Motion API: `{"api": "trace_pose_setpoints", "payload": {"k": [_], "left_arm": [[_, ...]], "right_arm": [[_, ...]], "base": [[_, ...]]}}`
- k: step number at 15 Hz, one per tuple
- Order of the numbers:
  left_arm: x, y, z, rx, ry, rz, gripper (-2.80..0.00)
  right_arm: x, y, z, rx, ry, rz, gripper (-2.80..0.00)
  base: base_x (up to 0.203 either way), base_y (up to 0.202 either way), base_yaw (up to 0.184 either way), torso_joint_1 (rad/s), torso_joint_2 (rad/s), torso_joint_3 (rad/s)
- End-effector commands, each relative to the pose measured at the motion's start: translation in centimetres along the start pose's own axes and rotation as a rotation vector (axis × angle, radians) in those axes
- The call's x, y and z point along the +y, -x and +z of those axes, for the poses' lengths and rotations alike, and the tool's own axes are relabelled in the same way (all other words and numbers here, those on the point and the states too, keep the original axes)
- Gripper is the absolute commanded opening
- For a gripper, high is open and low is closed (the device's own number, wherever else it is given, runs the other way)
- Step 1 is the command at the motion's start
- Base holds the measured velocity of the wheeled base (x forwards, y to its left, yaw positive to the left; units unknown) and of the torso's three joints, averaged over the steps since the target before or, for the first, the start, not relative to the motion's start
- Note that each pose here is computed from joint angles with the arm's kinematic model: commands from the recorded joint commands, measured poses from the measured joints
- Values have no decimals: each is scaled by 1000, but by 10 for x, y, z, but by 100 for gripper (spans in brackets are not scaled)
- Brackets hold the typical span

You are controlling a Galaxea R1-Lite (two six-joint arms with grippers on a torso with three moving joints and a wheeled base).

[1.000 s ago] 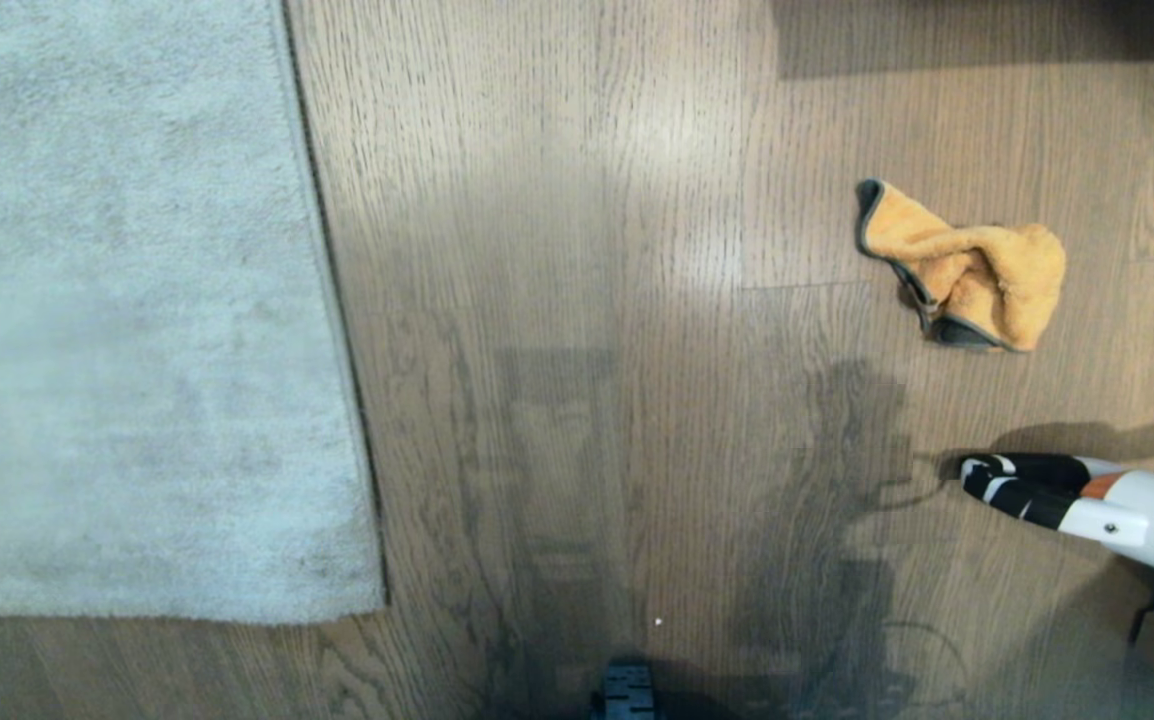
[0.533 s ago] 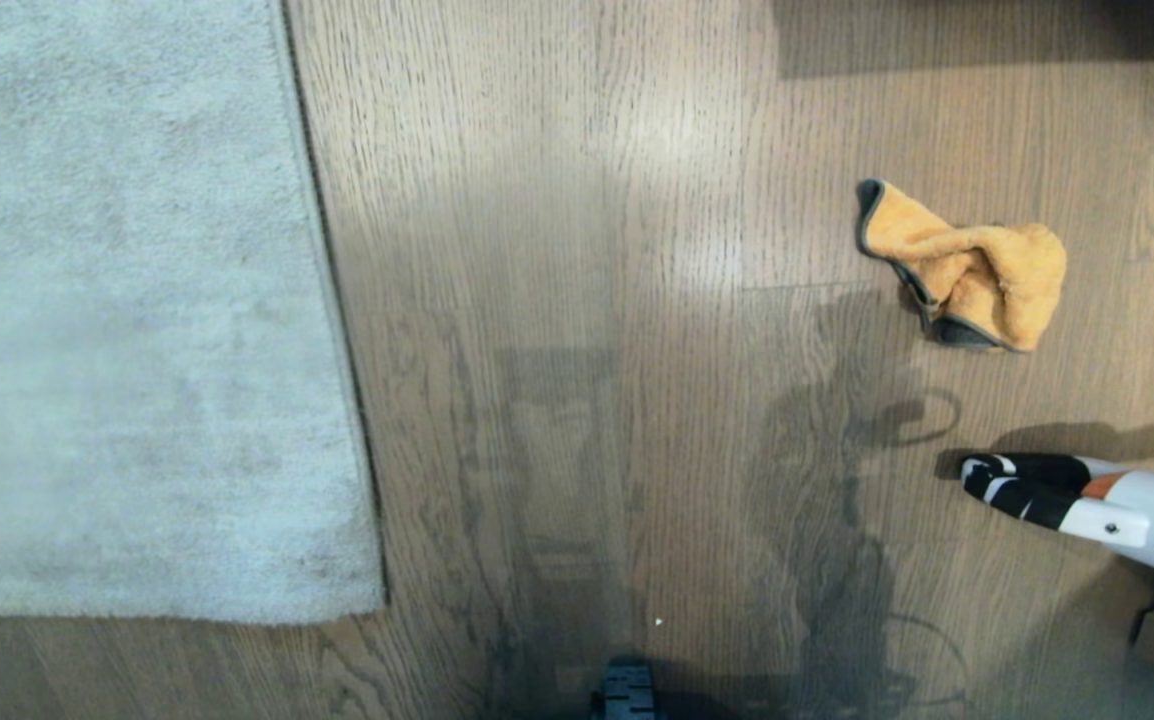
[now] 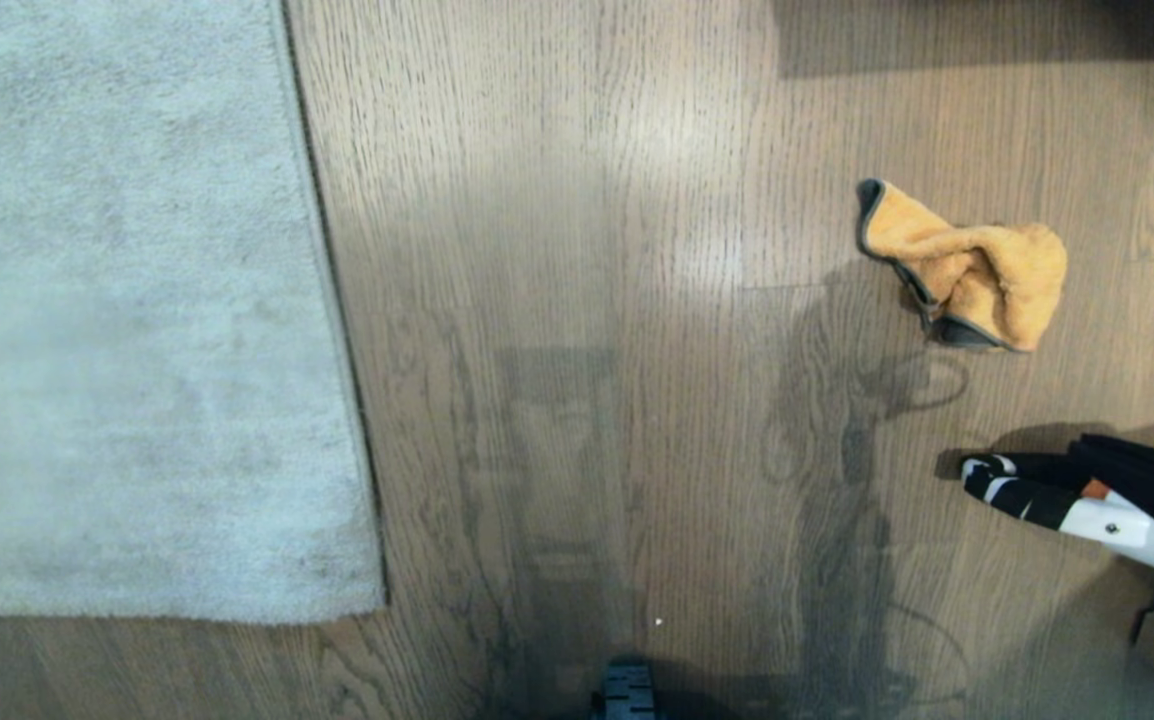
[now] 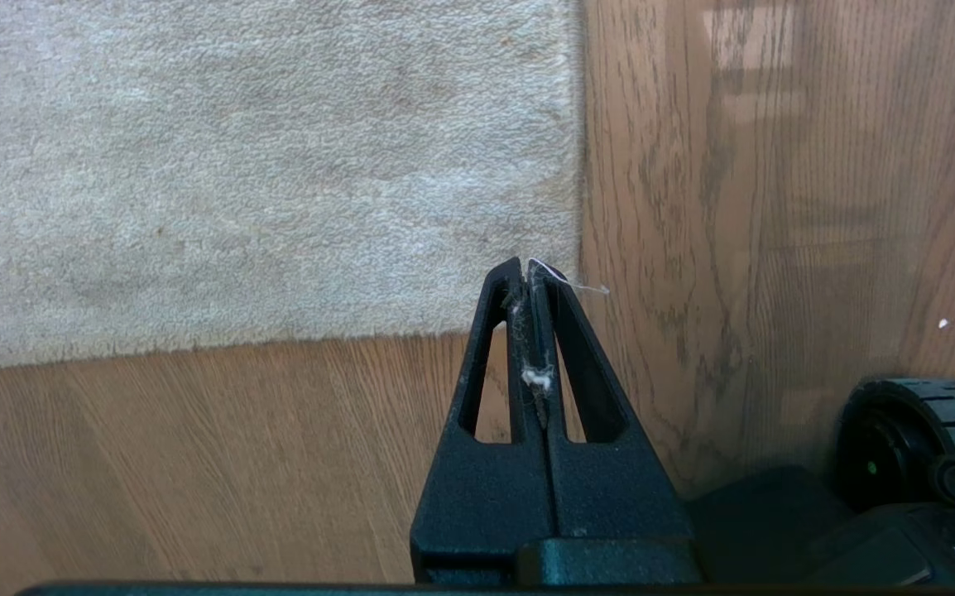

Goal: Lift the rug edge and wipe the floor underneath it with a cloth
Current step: Pick up the rag

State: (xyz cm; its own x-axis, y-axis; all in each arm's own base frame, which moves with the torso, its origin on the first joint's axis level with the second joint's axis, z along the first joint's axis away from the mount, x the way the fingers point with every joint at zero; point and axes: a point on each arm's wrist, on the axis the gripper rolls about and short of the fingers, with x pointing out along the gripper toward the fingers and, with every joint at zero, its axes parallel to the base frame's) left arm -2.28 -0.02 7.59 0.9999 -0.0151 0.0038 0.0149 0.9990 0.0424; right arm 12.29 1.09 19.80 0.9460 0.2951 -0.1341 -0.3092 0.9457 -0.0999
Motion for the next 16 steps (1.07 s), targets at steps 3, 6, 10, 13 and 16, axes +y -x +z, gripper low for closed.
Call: {"api": "trace_pose_setpoints", "payload": {"k": [3, 6, 10, 13, 16], "left_arm": [[0, 0, 0, -1, -1, 0, -280], [0, 0, 0, -1, -1, 0, -280], [0, 0, 0, -1, -1, 0, -280], [0, 0, 0, -1, -1, 0, -280], [0, 0, 0, -1, -1, 0, -280]], "right_arm": [[-7, -26, 3, 37, -8, 7, 0], [-11, -36, 7, 33, -9, 6, 0], [-17, -60, 8, -1, 1, -4, 0], [-23, -78, 12, -32, 11, -21, 0], [-28, -95, 11, -52, 15, -40, 0]], "base": [[0, 0, 0, 0, 0, 0], [0, 0, 0, 0, 0, 0], [0, 0, 0, 0, 0, 0], [0, 0, 0, 0, 0, 0], [0, 0, 0, 0, 0, 0]]}}
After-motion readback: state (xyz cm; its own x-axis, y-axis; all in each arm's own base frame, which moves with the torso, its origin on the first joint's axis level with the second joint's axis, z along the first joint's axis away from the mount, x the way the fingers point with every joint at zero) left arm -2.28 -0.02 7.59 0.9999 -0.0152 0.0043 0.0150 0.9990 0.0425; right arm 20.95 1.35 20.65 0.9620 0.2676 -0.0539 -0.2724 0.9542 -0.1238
